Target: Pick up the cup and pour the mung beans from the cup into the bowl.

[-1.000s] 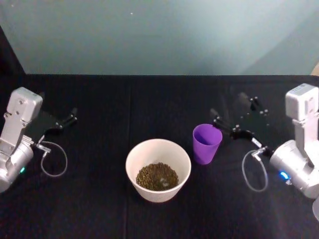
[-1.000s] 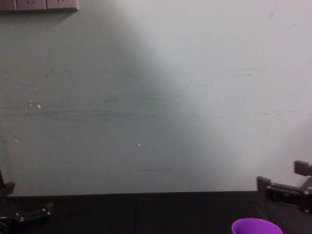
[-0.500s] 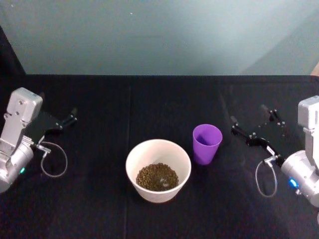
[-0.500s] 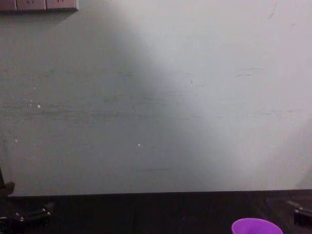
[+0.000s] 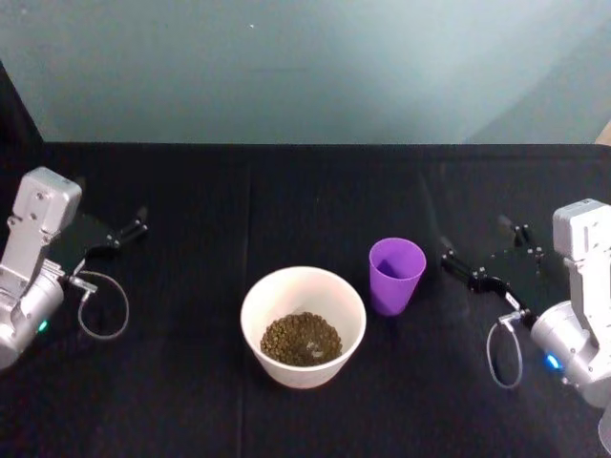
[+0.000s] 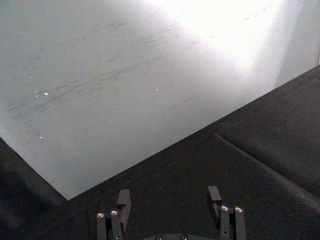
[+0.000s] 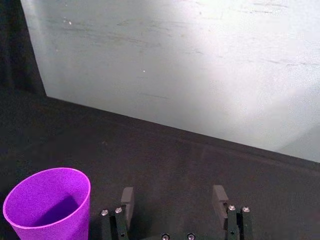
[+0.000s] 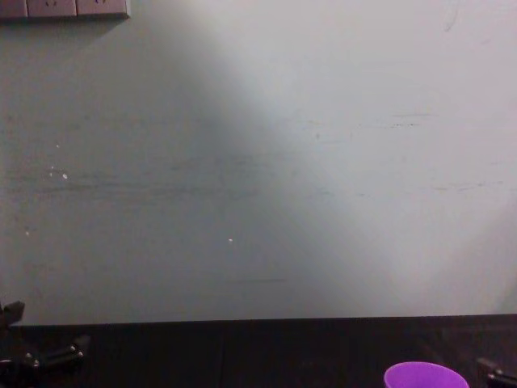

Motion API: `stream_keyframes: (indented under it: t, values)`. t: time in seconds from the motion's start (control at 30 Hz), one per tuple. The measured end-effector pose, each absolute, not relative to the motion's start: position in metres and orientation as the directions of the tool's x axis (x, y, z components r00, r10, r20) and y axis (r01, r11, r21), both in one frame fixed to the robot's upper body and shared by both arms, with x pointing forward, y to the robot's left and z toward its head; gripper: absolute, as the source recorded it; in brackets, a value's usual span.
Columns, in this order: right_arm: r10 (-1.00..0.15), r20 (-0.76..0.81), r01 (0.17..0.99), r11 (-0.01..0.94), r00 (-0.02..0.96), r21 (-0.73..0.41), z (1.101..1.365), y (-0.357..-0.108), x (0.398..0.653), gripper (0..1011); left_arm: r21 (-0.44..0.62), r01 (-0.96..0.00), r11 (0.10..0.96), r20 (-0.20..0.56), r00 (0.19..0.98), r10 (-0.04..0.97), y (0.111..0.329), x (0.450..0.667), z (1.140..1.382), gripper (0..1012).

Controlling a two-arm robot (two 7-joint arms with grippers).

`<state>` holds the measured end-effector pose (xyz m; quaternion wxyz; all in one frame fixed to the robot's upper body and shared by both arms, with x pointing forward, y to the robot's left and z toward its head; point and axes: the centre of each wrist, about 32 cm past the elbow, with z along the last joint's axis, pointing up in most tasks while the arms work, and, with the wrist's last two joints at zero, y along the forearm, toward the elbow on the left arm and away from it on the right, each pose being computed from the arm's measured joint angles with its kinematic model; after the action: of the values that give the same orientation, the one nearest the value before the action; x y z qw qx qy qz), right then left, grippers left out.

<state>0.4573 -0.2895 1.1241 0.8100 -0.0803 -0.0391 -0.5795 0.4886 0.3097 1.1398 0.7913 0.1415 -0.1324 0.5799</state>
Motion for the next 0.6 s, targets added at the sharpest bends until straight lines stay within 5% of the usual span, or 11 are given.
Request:
stream_keyframes:
  t: [0.6]
  values:
    - [-0.932,0.175,0.948,0.307,0.317,-0.084,1.1248,-0.2877,0.4563,1003,0.07,-0.955,0.287,0.374,0.292,0.88,0.3097,0.4886,1.1398,1000]
